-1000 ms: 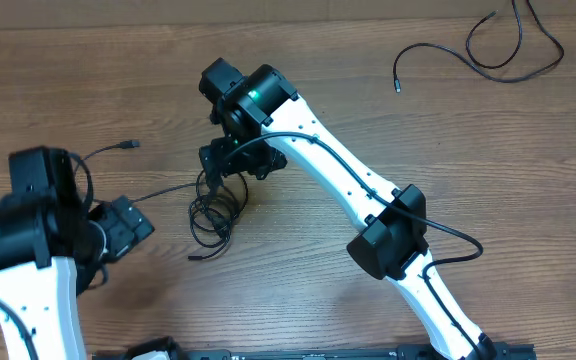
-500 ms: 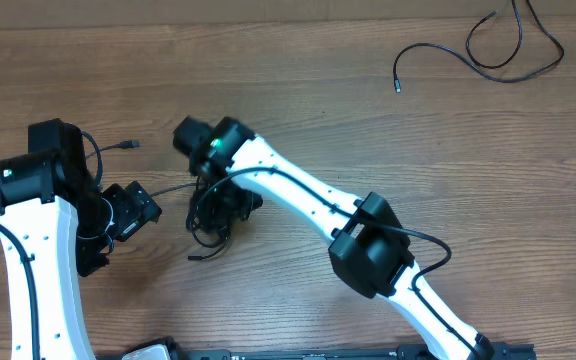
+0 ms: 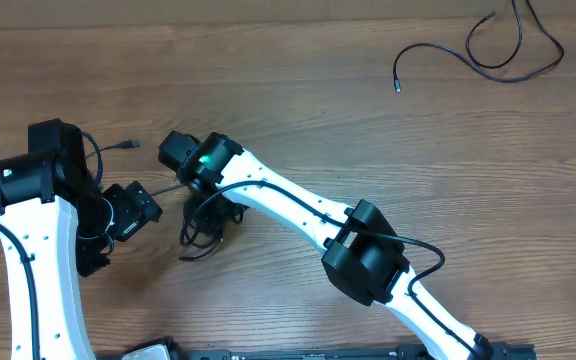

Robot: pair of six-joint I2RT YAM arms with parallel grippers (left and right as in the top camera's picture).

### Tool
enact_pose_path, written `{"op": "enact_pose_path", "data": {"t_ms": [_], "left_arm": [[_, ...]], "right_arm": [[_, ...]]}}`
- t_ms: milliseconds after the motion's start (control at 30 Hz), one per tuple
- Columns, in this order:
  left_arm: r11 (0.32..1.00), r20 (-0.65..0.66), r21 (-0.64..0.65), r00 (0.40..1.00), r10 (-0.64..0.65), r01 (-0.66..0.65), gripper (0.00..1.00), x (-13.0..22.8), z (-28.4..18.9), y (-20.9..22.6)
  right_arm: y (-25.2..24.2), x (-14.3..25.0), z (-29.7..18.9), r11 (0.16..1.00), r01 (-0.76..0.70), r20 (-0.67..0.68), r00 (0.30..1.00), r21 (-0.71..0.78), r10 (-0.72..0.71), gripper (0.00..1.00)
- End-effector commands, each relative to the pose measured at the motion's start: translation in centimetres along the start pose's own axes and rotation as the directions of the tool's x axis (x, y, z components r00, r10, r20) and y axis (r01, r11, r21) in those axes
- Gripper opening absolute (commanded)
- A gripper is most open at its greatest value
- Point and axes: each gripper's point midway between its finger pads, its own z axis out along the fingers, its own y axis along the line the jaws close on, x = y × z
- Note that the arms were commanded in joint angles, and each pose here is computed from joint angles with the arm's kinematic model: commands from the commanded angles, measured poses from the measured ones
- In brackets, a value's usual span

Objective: Untangle cables
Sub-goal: 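Lower the right gripper and grasp a loop of the bundle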

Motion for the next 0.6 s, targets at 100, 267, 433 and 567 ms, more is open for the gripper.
{"op": "enact_pose_path", "data": {"t_ms": [100,267,433,567], "left_arm": [[1.0,-0.006,0.001,1.0,0.019,-0.019,0.99,0.0,0.1,0.0],[1.0,-0.006,0.001,1.0,0.019,-0.019,0.99,0.0,0.1,0.0],[1.0,-0.006,0.001,1.0,0.019,-0.019,1.0,0.0,0.1,0.0],[1.0,-0.007,0.001,1.0,0.018,-0.018,1.0,0.0,0.1,0.1]], "right_arm": [[-2.0,-1.1,0.1,0.994,0.012,0.049,0.999,0.105,-0.017,0.55],[-0.4,-0.9,0.2,0.998,0.059,0.036,0.998,0.026,-0.06,0.41],[-0.2,-1.7,0.2,0.998,0.063,0.066,0.996,0.02,-0.064,0.34],[-0.2,-1.8,0.2,0.998,0.063,0.072,0.995,0.018,-0.064,0.23]]}}
